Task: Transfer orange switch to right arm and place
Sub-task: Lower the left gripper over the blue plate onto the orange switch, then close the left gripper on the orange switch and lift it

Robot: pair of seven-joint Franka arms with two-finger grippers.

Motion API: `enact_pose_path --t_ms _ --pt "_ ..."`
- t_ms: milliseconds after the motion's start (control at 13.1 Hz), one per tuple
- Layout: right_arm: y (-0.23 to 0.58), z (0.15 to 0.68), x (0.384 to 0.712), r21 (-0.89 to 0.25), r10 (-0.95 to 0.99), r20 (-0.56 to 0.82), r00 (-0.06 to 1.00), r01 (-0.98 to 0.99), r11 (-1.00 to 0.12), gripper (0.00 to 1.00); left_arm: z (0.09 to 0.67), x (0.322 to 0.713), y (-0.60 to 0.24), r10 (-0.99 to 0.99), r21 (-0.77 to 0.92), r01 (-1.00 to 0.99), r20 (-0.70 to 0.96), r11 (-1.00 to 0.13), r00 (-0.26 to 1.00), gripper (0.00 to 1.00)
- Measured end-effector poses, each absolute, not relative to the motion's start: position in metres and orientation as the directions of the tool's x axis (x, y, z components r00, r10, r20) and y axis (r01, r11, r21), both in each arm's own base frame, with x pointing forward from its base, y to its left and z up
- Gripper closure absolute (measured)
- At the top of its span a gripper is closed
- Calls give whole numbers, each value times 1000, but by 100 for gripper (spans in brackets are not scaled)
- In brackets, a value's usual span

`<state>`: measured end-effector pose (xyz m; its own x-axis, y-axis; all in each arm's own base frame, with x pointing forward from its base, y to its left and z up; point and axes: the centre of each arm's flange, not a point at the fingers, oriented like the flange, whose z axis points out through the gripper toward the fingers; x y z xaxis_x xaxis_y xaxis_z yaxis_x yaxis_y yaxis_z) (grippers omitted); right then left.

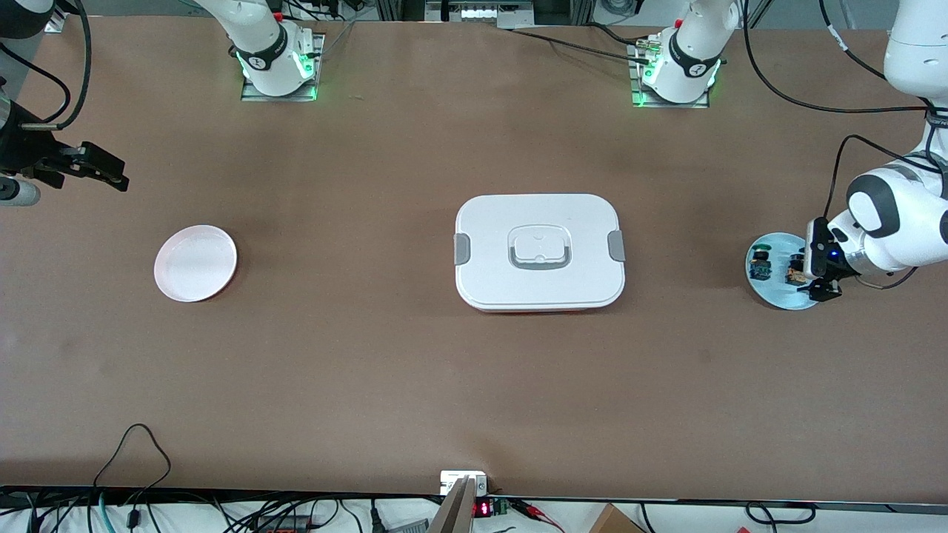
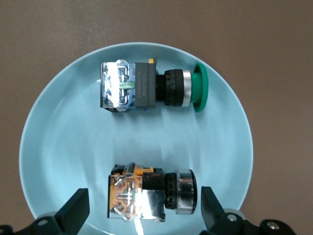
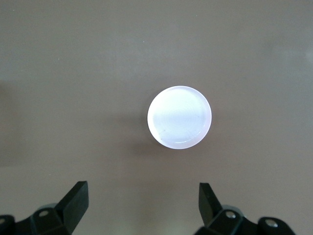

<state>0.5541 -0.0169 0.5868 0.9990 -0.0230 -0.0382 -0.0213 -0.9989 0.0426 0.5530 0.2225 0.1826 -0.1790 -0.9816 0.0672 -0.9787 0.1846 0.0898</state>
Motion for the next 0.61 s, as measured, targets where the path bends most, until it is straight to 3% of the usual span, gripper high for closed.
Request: enact_pose_path --t_ms 228,457,609 --pt "-17 587 554 43 -23 -38 999 -21 -999 0 172 553 221 -969 63 -969 90 237 -231 4" --pt "-17 587 554 43 -23 -38 999 -21 -999 0 173 556 225 -954 40 -956 86 290 -286 28" --pt "-17 587 554 43 -23 -38 999 -21 -999 0 176 558 225 -951 33 -953 84 301 -297 28"
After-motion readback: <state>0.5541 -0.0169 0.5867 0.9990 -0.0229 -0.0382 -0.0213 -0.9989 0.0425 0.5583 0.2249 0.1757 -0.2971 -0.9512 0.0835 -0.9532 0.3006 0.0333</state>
